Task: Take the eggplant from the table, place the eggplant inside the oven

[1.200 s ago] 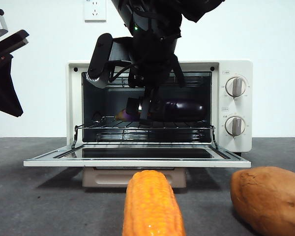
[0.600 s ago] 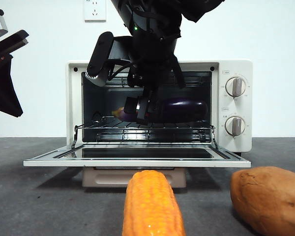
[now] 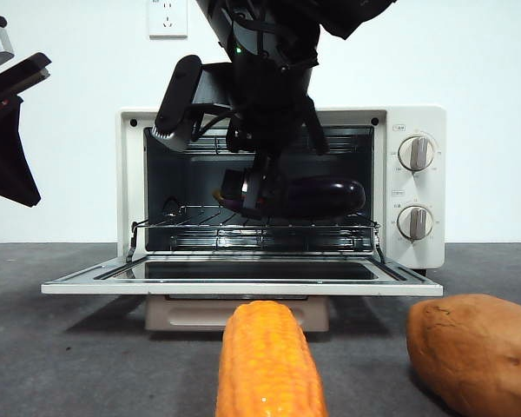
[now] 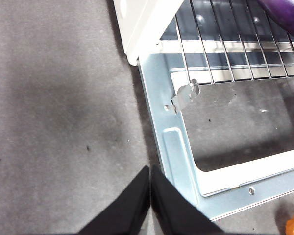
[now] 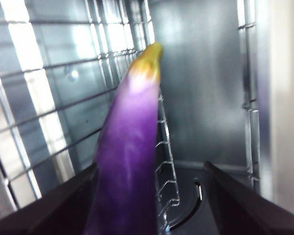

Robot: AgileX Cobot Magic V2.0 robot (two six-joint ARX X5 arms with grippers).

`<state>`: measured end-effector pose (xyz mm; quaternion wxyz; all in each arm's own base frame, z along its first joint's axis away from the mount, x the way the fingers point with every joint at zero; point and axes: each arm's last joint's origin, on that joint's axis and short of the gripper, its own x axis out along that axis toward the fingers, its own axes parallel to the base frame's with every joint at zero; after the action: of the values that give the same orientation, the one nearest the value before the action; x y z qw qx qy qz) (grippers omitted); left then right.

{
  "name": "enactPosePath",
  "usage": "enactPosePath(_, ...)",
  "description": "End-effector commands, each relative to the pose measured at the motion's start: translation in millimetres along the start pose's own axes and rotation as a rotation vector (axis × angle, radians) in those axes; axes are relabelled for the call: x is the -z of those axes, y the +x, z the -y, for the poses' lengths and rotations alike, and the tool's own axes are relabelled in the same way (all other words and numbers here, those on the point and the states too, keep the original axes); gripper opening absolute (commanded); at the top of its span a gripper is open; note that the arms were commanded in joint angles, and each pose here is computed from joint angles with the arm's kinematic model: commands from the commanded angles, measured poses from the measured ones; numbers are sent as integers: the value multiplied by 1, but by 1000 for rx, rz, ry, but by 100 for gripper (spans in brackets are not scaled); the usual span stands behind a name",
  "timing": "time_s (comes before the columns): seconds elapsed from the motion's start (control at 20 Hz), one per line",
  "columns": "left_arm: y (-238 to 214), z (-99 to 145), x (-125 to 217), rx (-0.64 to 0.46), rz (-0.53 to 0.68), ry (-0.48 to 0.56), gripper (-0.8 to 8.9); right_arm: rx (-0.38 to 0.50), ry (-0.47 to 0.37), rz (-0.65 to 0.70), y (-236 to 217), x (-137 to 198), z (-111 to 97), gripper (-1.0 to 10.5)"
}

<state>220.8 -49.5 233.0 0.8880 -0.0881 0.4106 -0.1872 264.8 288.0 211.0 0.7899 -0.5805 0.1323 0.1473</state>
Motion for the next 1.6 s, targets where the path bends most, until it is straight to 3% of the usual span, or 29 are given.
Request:
enactPosePath(0.05,1,0,-2,7,9,1,6,32,43,31,-4,-10,-2,345)
enactPosePath(0.4,2,0,-2,6,9,1,6,81,98,142,-51,-28,21,322)
enactPosePath(0.75,17,-5,0,-2,-50,4,6,100,356,314,-145,-32,64,144)
enactPosePath(0.95,41,-13,7,-13,-144,-12,6,34,431,379,-194,-14,84,15)
enactPosePath(1.05,53,-17,10,5,-187,-21,6,-7,459,377,-210,1,91,3)
enactPosePath(1.4,85,-37,26,145,-324,-93,6,-102,554,288,-243,59,111,3)
enactPosePath(1.6,98,-48,32,297,-348,-162,6,-106,644,307,-257,82,124,3)
